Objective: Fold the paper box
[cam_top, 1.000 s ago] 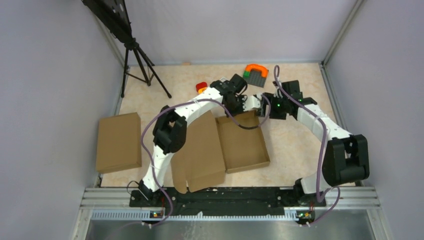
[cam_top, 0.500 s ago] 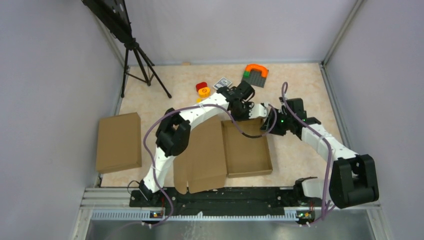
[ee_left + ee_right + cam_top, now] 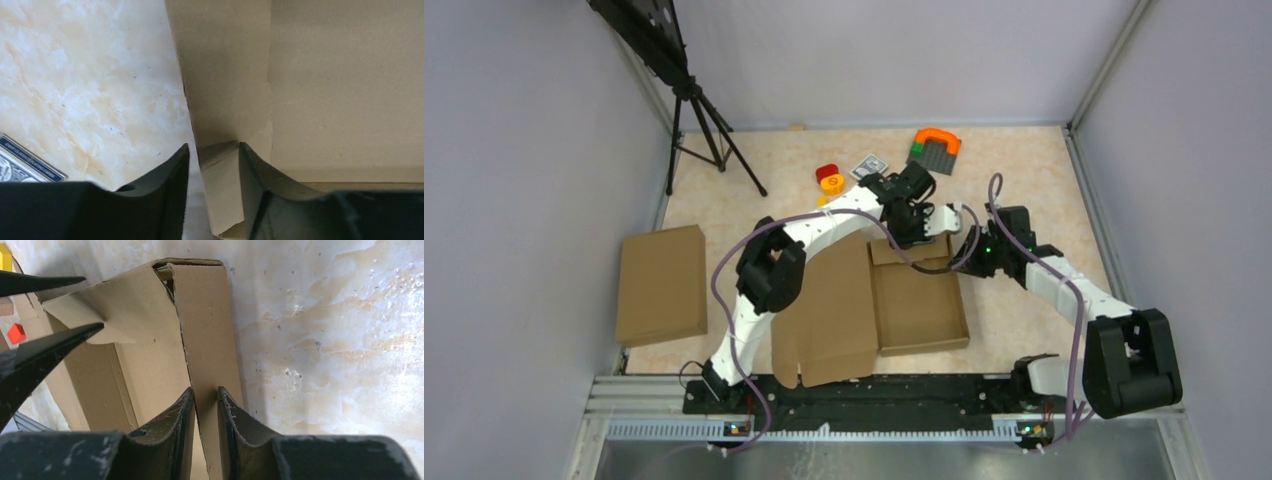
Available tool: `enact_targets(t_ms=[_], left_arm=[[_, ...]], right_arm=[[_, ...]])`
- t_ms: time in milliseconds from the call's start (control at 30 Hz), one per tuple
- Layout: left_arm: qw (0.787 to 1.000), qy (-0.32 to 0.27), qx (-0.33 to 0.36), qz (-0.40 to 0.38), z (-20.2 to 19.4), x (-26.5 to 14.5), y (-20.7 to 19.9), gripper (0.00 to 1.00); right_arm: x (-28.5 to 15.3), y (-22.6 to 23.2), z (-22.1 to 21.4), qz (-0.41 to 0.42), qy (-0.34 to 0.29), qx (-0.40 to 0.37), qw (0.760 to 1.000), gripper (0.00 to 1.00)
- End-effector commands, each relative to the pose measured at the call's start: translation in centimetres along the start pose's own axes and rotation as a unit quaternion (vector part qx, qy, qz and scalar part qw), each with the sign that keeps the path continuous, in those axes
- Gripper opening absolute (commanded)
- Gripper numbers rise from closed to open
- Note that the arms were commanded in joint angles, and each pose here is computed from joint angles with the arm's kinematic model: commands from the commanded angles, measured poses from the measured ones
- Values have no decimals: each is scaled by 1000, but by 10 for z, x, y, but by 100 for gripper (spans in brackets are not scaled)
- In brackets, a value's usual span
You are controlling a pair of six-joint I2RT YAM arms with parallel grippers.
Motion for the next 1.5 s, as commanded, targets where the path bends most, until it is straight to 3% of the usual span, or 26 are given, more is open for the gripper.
enact_targets(t_ms=[0, 133, 200, 233, 367, 467, 567, 633, 833, 1000, 1067, 1167, 1300, 1400, 1467], left_arm=[[998, -45, -23, 42, 32, -34, 16, 49], [992, -74, -53, 82, 46, -70, 22, 64], [989, -82, -70, 99, 48, -86, 21, 92], [987, -85, -82, 108, 49, -94, 20, 95], [970, -91, -171, 149, 43, -124, 16, 95], [941, -88, -282, 165, 27, -139, 3, 93], [901, -83, -388, 177, 2, -158, -25, 93], [878, -69, -441, 174, -22, -158, -53, 94], [816, -82, -551, 157, -61, -179, -117, 94], [771, -118, -608, 150, -79, -196, -143, 91], [764, -133, -622, 111, -74, -199, -158, 91], [747, -142, -649, 40, -58, -204, -178, 90], [727, -143, -670, -50, -43, -193, -216, 90], [726, -138, -670, -66, -43, -182, -240, 92], [723, -138, -672, -77, -44, -177, -250, 93]], right_arm=[[-1, 3, 7, 2, -20, 1, 1000, 21], [0, 2, 5, 1, -17, 2, 1000, 21], [1, 2, 5, -1, -18, 4, 1000, 21], [1, 2, 5, 0, -19, 5, 1000, 21], [2, 2, 5, 1, -18, 9, 1000, 22], [1, -1, 4, -7, -23, 23, 999, 25], [-2, -2, 6, -9, -39, 20, 999, 55], [-6, -6, 14, -34, -48, 0, 998, 65], [-32, 0, 54, -87, -81, -83, 990, 75], [-50, 52, 78, -7, -116, -172, 978, 76], [-45, 85, 74, 38, -119, -244, 962, 76], [-39, 127, 64, 100, -131, -388, 907, 76], [-30, 153, 66, 156, -126, -509, 837, 80], [-10, 154, 72, 151, -68, -565, 809, 81], [7, 146, 73, 136, -11, -588, 797, 75]])
Point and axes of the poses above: each gripper's point midway between its finger pads, its own x axis out along the fingers, its own y axis along the line the jaws close on, z = x × y, the point moved 2 cm from there along -x, back along the fingers, and after that the axes turned 4 degrees about x, right-handed, at the moved point
